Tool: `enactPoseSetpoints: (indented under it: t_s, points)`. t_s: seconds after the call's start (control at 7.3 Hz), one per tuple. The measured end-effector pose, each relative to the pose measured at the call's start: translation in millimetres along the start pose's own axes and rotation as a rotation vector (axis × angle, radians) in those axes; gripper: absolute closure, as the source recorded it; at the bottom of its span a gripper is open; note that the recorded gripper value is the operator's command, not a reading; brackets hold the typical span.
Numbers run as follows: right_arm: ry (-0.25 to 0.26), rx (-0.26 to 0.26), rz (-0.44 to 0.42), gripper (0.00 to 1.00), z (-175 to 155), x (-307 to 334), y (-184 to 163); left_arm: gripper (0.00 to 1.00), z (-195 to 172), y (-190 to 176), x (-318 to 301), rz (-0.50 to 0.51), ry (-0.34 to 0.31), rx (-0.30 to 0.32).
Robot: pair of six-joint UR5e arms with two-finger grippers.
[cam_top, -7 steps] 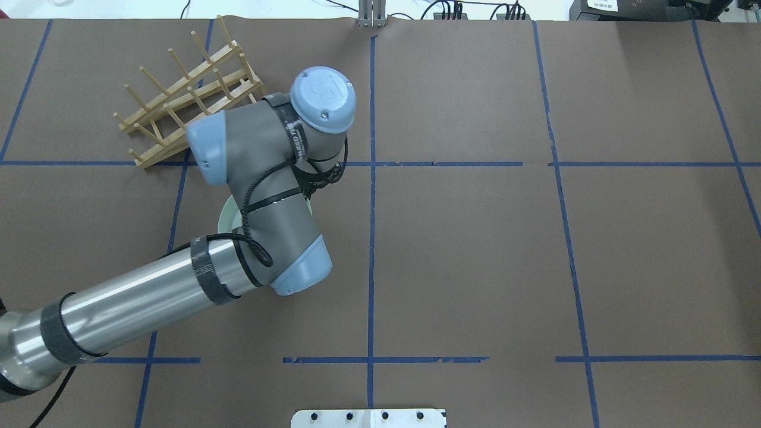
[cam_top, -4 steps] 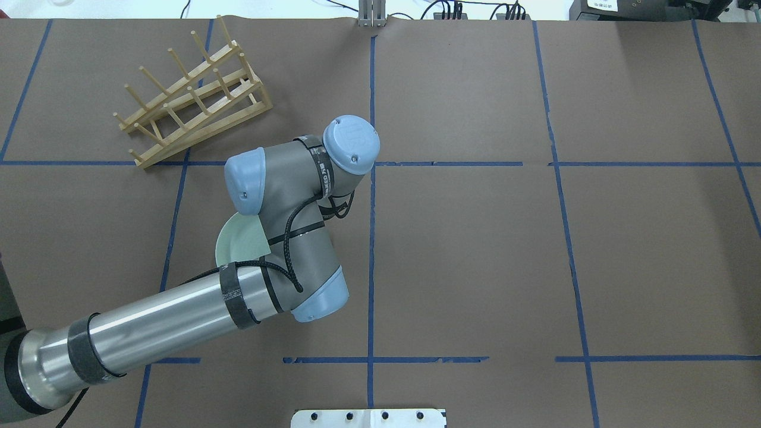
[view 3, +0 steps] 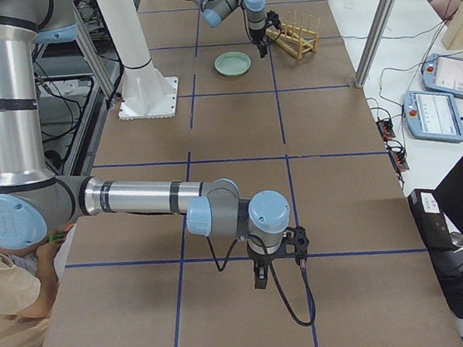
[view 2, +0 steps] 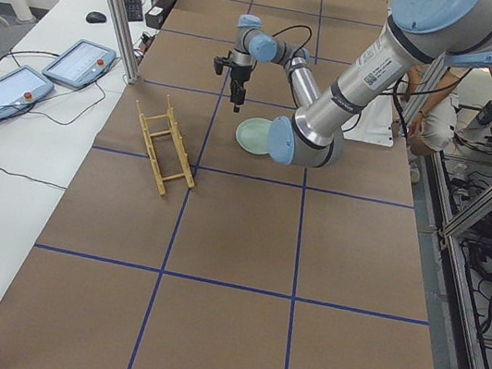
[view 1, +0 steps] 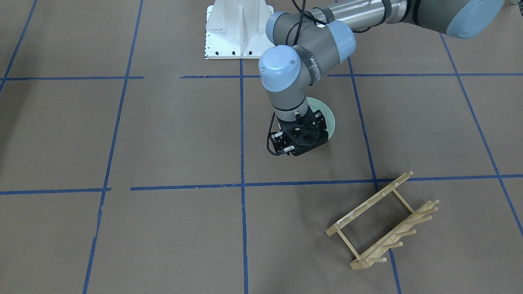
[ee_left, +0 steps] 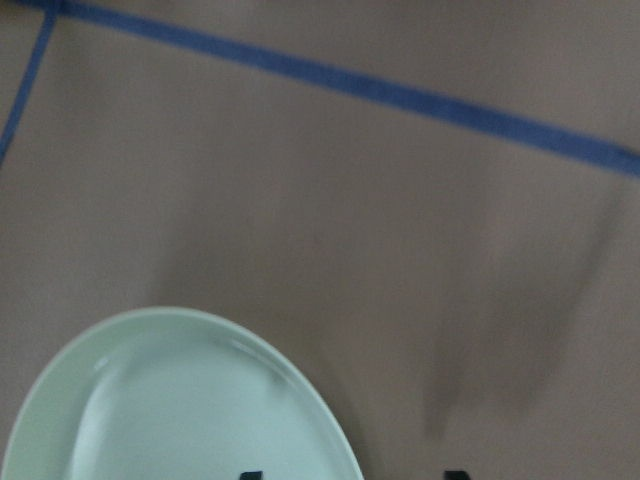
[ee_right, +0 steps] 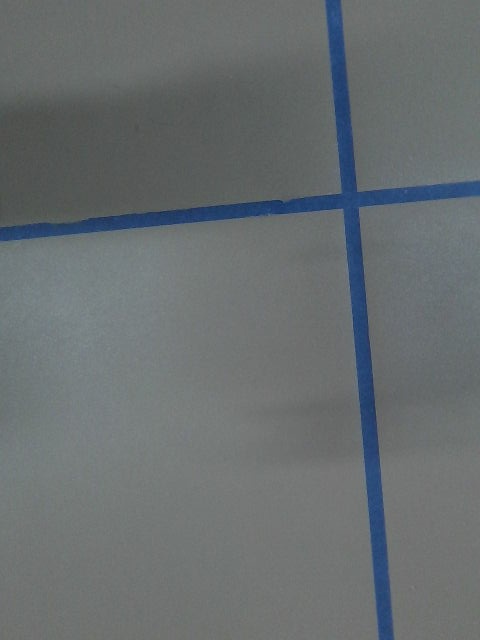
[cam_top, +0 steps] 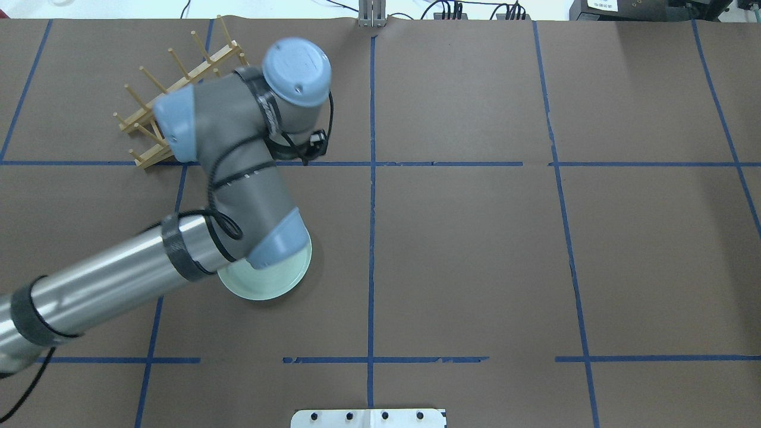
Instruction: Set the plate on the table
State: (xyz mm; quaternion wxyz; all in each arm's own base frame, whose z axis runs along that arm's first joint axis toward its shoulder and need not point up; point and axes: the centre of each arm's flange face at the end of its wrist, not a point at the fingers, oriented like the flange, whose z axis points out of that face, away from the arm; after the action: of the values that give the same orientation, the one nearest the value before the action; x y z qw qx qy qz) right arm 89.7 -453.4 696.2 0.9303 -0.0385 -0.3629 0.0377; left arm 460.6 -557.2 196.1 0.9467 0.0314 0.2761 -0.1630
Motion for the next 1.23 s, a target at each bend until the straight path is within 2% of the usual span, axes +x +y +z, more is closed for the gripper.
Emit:
enactPoseSetpoints:
  t_s: [0.14,0.27,0.55,0.68,0.82,0.96,1.1,1.23]
  points:
    - [0.000,0.000,0.000,0.00,0.1,0.1,0.1,0.00,-24.4,-54.5,-56.0,0.056,0.043,0.030]
    - [0.000,0.000,0.000,0.00,0.0,0.0,0.0,0.00,-37.2,-106.3,-126.1,0.126,0.088,0.028]
    - [0.000,0.001,-0.001,0.00,-0.4,-0.3,-0.5,0.00,-30.6,-175.2,-282.8,0.272,0.137,-0.002]
    - [0.000,0.001,-0.001,0.00,-0.4,-0.3,-0.4,0.00,-18.1,-194.0,-377.2,0.344,0.144,-0.025]
    - [0.000,0.001,-0.001,0.00,-0.3,-0.3,-0.4,0.00,-3.1,-197.6,-483.9,0.390,0.155,-0.052]
    - [0.000,0.001,-0.001,0.00,-0.4,-0.3,-0.5,0.00,17.8,-178.9,-586.4,0.404,0.172,-0.082]
    - [0.000,0.001,-0.001,0.00,-0.3,-0.3,-0.4,0.00,42.7,-141.3,-667.6,0.406,0.183,-0.118]
    - [0.000,0.001,0.000,0.00,-0.3,-0.2,-0.4,0.00,64.5,-100.9,-716.8,0.382,0.188,-0.160]
